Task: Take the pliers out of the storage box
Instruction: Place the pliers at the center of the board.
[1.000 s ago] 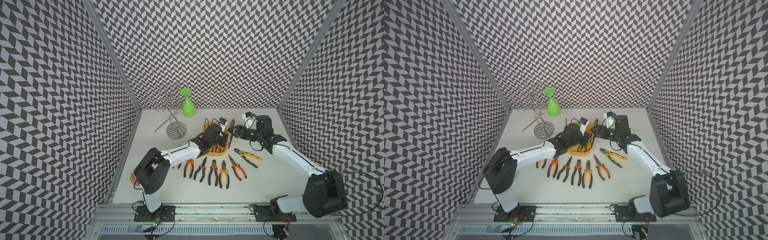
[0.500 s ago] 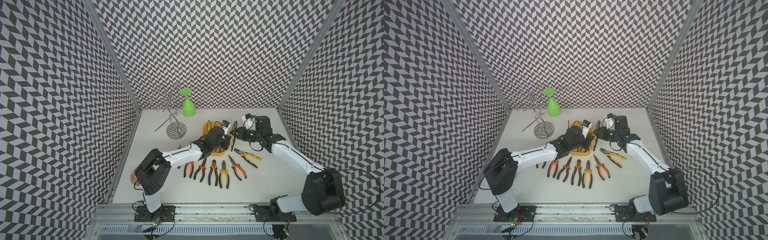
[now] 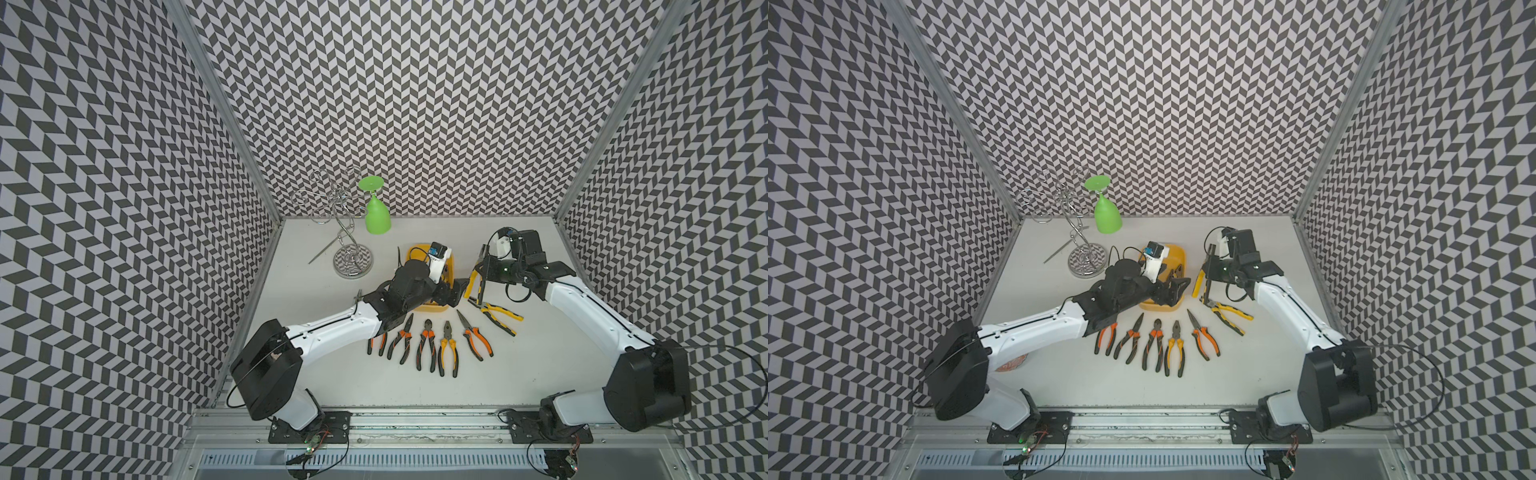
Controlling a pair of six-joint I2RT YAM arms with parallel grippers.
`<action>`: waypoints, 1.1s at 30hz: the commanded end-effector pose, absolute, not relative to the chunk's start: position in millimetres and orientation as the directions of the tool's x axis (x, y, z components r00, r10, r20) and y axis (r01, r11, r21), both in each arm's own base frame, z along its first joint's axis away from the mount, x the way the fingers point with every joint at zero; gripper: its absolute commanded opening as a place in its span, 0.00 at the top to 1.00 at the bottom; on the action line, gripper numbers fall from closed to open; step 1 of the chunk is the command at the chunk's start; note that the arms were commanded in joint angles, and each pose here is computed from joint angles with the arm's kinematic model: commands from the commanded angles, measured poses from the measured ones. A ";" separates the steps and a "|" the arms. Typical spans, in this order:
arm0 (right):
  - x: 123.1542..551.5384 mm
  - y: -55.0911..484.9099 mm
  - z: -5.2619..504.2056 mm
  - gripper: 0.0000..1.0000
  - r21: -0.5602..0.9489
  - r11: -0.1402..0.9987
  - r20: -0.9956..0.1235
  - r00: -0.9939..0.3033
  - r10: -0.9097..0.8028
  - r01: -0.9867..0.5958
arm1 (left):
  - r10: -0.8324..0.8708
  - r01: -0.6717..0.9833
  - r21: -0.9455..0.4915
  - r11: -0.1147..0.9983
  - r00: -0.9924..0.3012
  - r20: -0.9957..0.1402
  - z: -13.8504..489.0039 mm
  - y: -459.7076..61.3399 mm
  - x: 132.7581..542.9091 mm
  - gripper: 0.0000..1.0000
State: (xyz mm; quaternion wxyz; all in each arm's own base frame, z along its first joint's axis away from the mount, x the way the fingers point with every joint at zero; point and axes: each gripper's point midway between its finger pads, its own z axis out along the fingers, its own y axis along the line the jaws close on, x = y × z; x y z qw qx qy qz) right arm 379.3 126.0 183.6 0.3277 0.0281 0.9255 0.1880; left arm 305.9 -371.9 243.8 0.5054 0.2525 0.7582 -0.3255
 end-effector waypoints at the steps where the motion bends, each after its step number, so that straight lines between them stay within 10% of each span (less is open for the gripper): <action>1: 390.9 72.2 199.5 1.00 0.076 0.996 -0.692 -0.716 0.089 0.051 | 0.083 0.757 -0.208 0.619 -0.326 -0.942 242.3 -365.6 291.7 0.02; 13: 398.6 -1.0 148.1 1.00 -0.491 0.839 -0.558 -0.824 -0.098 0.232 | 0.270 0.956 0.112 0.272 0.036 -0.962 237.2 -346.8 208.0 0.02; 33: 395.4 10.0 16.0 0.92 -0.753 0.657 -0.201 -0.958 -0.206 0.017 | 0.234 0.952 0.164 0.258 0.103 -0.967 253.3 -332.2 193.0 0.02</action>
